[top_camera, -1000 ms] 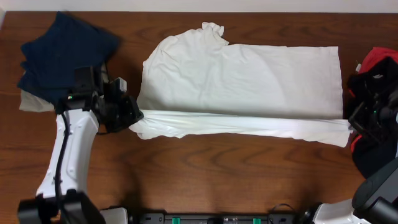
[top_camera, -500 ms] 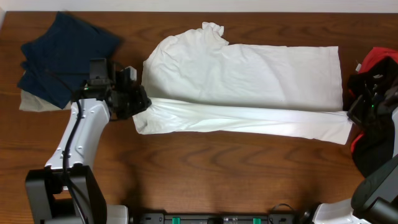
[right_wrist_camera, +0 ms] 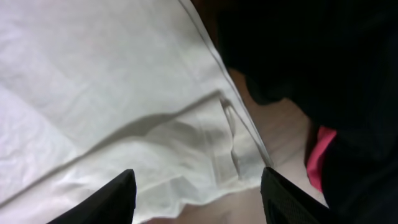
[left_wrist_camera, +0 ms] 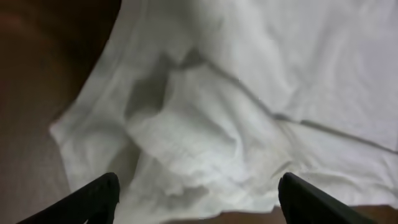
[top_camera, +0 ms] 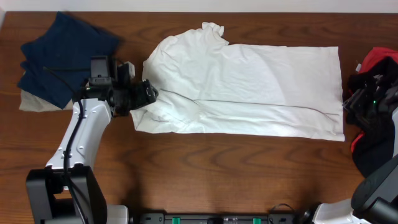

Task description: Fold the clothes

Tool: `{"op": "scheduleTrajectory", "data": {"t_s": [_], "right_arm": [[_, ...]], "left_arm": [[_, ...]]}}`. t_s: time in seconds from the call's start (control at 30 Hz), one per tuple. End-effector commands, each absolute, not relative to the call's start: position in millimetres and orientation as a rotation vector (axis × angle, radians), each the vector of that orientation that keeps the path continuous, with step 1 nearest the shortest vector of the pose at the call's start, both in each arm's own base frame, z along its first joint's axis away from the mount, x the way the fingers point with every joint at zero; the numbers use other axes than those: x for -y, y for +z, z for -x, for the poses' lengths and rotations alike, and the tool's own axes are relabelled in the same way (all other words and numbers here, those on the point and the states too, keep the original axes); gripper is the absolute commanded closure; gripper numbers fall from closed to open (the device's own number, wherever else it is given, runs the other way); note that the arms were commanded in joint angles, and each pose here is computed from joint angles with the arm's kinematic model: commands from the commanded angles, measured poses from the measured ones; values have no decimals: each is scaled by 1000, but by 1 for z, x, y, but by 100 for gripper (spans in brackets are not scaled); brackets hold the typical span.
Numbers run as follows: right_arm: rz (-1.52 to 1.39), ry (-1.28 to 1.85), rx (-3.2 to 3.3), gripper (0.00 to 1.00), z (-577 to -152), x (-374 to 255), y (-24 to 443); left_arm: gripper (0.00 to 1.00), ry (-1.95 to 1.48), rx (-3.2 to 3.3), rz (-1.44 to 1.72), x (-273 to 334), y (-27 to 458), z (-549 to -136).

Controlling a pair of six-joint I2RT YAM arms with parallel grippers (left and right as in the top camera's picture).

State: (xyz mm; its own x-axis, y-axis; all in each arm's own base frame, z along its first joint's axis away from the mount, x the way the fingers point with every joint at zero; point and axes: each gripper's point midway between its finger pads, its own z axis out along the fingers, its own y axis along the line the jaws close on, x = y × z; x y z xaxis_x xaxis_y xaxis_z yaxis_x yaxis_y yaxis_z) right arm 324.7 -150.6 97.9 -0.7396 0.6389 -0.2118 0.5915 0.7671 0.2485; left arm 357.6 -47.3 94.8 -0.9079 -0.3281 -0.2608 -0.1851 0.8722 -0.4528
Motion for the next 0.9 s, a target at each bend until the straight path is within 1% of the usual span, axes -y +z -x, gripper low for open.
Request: {"op": "scheduleTrajectory", "data": {"t_s": [0.0,0.07,0.17,0.27,0.33,0.4,0.53,0.6,0.67,0.8,0.87], "right_arm": [[-972,229,-2724,42,-314,145,90],[-992,218,-2760,47,-304,142,83],[-1019,205,-2804,52,-290,138,67],[-1036,176,-2836,56,-277,135,48],[-1040,178,-2840,63,-272,132,37],[-1036,174,-2829,66,-270,131,26],[-1020,168,-2798,66,-272,132,14],[-1017,167,-2792,62,-271,131,10],[-1015,165,-2788,62,-271,131,7],[-1010,160,-2776,68,-273,132,6],[-1007,158,-2773,69,-274,133,5]], "left_arm": [[16,-594,-2789,433,47,84,-341],[16,-561,-2856,438,44,77,-325],[16,-453,-2947,486,33,65,-303],[16,-387,-2973,501,27,55,-295],[16,-384,-2976,503,26,47,-291],[16,-384,-2967,500,26,38,-290],[16,-388,-2919,488,26,25,-294],[16,-392,-2898,487,26,19,-296],[16,-403,-2888,481,28,17,-297],[33,-387,-2865,474,25,15,-300],[39,-351,-2861,478,21,14,-301]]}}
